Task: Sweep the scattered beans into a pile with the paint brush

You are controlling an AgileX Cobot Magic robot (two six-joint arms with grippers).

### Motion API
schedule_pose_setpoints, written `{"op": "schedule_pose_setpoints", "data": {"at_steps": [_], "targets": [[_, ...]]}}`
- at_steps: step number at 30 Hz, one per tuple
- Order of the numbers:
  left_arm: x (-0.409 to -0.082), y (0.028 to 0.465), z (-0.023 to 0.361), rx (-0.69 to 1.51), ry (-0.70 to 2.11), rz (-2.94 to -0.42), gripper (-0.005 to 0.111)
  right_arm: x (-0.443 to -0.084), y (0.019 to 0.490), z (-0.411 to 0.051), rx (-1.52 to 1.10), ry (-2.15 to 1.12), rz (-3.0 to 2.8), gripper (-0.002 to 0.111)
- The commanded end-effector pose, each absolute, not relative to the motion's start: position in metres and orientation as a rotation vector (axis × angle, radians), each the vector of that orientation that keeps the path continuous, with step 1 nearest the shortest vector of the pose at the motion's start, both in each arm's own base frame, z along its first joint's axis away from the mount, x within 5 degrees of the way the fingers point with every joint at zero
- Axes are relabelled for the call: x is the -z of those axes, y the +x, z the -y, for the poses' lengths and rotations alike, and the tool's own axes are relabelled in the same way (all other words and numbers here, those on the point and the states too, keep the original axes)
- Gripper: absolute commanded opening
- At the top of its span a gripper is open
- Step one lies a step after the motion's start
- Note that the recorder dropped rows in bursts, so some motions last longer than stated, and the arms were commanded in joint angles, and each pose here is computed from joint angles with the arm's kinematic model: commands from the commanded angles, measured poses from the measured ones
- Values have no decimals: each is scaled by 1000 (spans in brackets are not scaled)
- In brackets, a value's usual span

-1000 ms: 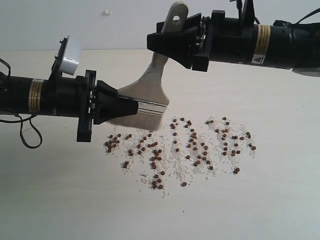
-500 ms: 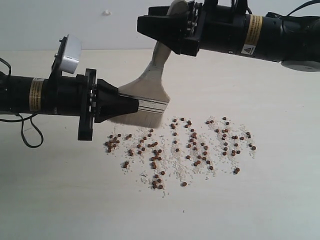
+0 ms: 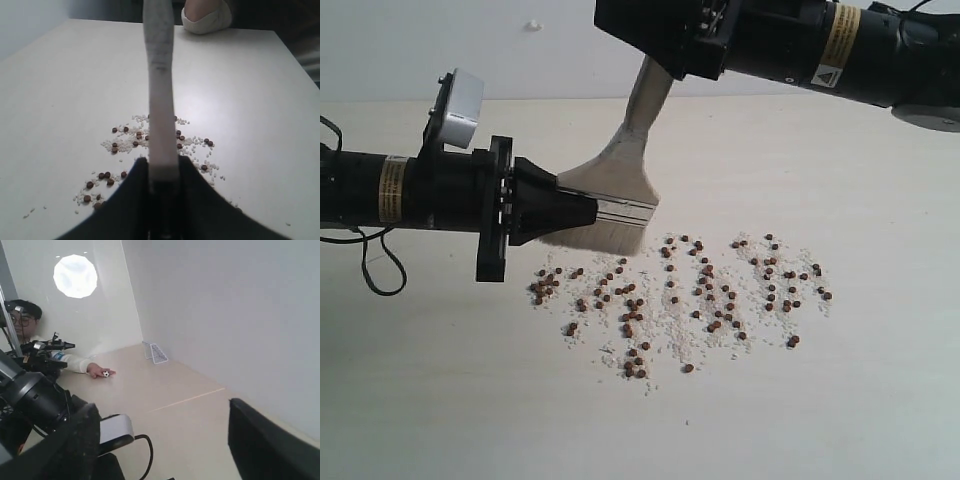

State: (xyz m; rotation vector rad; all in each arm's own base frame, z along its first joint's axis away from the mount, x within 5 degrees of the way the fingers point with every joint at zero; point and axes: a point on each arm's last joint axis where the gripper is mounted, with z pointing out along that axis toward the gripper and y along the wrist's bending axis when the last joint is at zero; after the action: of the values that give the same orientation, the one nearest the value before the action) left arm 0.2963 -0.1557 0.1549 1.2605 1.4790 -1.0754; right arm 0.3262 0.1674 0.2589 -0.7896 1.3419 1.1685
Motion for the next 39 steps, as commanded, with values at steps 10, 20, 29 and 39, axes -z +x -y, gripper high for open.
{"op": "schedule_pose_setpoints", "data": {"at_steps": [10, 20, 29, 39], "targets": [[-161, 295, 157, 1085, 1264, -1448, 0, -303, 325, -129, -1133, -676, -1300, 68], [-163, 297, 157, 1083, 1231, -1452, 0, -323, 321, -86, -1190, -544, -1416, 36], [-165, 302, 156, 1077, 1161, -1461, 0, -299, 329, -82, -1042, -456, -1673, 0], [-165, 302, 156, 1077, 1156, -1462, 0, -285, 317, -90, -1064, -660, -1755, 0]]}}
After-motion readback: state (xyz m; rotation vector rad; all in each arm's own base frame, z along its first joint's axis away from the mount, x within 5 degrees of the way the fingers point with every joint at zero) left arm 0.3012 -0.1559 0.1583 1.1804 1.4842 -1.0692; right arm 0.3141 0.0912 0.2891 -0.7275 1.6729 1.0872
